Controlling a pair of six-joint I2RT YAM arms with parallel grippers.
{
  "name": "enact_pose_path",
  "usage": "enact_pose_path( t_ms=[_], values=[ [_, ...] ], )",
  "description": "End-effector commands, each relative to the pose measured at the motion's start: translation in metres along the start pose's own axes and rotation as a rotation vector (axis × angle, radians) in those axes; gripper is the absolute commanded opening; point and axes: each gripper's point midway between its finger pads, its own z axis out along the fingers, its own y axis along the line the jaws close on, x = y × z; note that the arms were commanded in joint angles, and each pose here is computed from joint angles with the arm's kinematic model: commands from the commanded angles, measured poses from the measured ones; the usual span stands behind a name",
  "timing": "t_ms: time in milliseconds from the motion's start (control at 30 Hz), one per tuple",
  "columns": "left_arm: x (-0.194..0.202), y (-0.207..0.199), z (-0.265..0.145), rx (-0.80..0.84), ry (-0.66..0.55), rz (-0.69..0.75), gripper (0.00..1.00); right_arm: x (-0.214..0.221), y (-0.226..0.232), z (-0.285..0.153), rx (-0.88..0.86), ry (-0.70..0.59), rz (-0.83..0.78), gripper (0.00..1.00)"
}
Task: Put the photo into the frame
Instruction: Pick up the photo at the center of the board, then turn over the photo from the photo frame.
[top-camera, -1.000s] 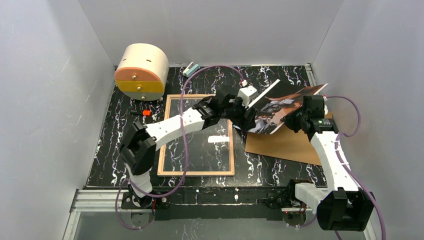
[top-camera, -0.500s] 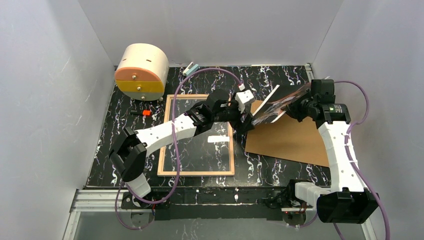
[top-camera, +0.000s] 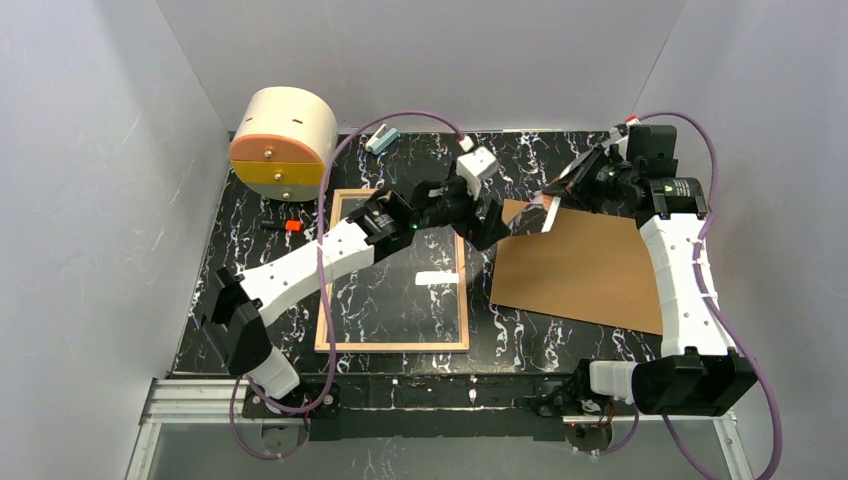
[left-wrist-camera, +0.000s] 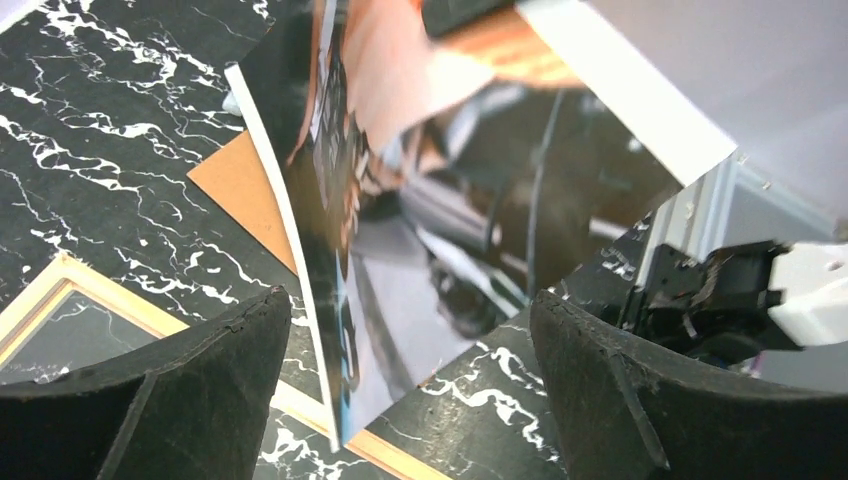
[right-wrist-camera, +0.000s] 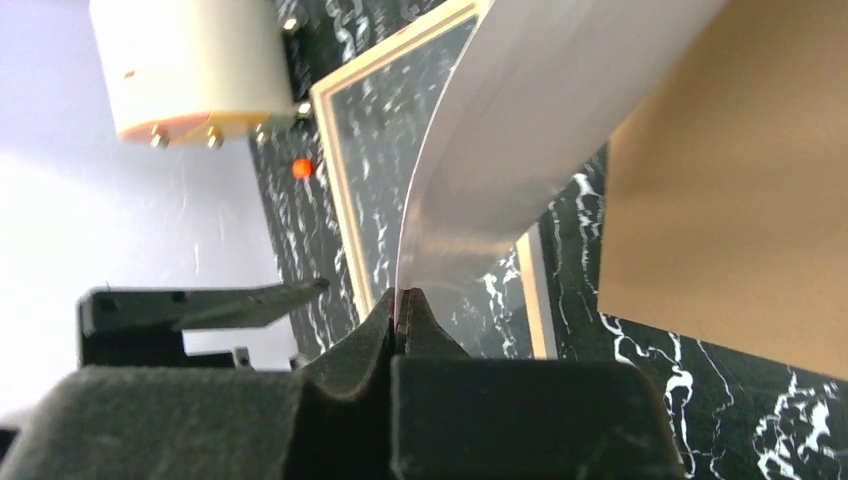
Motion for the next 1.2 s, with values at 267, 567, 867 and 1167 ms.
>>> enact_pose_path(
  t_ms=[267,567,867,1167],
  values=[
    [-0.069,0.044,-0.099,-0.091,-0.157,-0.410,0.89,0.021,0.103,-0.043,-0.616,0.117,-0.470,0.01],
    [-0.025,0.160,-0.156,-0.645,-0.053,-0.677,0.93,0.099,0.159,-0.055,-0.868,0.342,-0.637,0.01],
    [-0.003,0.219,-0.246,-1.009,-0.024,-0.613,0.98,0.134,0.112,-0.003,-0.536,0.478,-0.641,0.01],
    [-0.004,0.192,-0.200,-0.723,-0.019,-0.724,0.98,0.122,0.068,0.024,-0.191,0.482,-0.601,0.01]
  ],
)
